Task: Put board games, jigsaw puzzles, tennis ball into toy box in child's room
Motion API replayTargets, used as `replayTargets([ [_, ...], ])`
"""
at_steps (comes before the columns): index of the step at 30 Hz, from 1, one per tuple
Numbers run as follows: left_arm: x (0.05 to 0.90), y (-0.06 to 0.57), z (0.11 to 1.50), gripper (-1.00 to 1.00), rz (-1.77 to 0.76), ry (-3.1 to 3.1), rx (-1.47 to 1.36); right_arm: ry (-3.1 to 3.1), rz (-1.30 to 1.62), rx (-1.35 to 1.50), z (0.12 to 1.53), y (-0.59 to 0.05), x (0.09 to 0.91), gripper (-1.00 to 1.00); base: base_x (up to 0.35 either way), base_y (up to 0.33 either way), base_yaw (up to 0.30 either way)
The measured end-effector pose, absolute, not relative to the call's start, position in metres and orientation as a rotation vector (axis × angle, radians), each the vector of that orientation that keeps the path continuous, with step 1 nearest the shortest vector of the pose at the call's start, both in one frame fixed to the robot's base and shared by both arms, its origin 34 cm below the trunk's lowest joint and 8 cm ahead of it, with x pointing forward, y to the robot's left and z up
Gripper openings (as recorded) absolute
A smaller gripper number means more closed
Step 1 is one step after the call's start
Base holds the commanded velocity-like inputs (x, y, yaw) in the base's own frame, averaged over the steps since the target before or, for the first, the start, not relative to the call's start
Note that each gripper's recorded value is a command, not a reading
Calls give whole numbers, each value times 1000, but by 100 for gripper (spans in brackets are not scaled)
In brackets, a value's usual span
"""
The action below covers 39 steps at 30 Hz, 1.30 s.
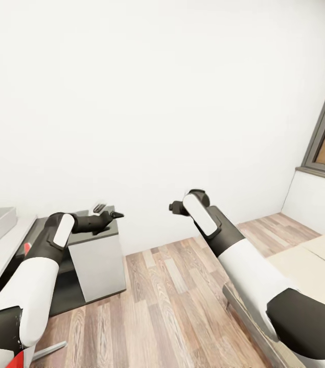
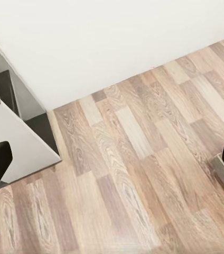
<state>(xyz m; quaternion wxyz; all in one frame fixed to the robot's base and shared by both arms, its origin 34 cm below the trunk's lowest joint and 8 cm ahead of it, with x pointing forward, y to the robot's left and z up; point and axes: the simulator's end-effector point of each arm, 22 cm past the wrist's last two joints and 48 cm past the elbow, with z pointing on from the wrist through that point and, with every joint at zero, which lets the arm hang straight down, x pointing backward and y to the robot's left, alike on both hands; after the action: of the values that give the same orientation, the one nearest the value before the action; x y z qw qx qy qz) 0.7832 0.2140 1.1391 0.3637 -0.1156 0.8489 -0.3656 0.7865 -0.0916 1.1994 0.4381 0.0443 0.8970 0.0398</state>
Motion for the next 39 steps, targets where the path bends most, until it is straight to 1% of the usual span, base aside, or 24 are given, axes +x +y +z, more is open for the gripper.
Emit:
replayTargets([
  [10, 790, 231, 1098, 100, -797, 2236, -386, 2349, 91, 175, 1107, -97, 761, 100, 0, 0, 0],
  [14, 786, 234, 1061, 100, -733, 2290, -423, 2399, 87, 197, 1069, -99, 743, 100, 0, 0, 0],
  [18, 779, 234, 1019, 100, -623, 2350, -402, 2440, 50, 216, 1031, -108, 724, 100, 0, 0, 0],
  [23, 757, 237, 954, 100, -519, 2430, -406, 2379, -69, 249, 1003, -136, 717, 100, 0, 0, 0],
  [32, 716, 250, 889, 100, -374, 2525, -352, 2405, -24, 198, 947, -131, 699, 100, 0, 0, 0],
  [36, 696, 256, 864, 100, -321, 2554, -319, 2416, -61, 256, 910, -145, 688, 100, 0, 0, 0],
  [39, 680, 258, 845, 100, -301, 2566, -317, 2429, -104, 246, 887, -152, 677, 100, 0, 0, 0],
])
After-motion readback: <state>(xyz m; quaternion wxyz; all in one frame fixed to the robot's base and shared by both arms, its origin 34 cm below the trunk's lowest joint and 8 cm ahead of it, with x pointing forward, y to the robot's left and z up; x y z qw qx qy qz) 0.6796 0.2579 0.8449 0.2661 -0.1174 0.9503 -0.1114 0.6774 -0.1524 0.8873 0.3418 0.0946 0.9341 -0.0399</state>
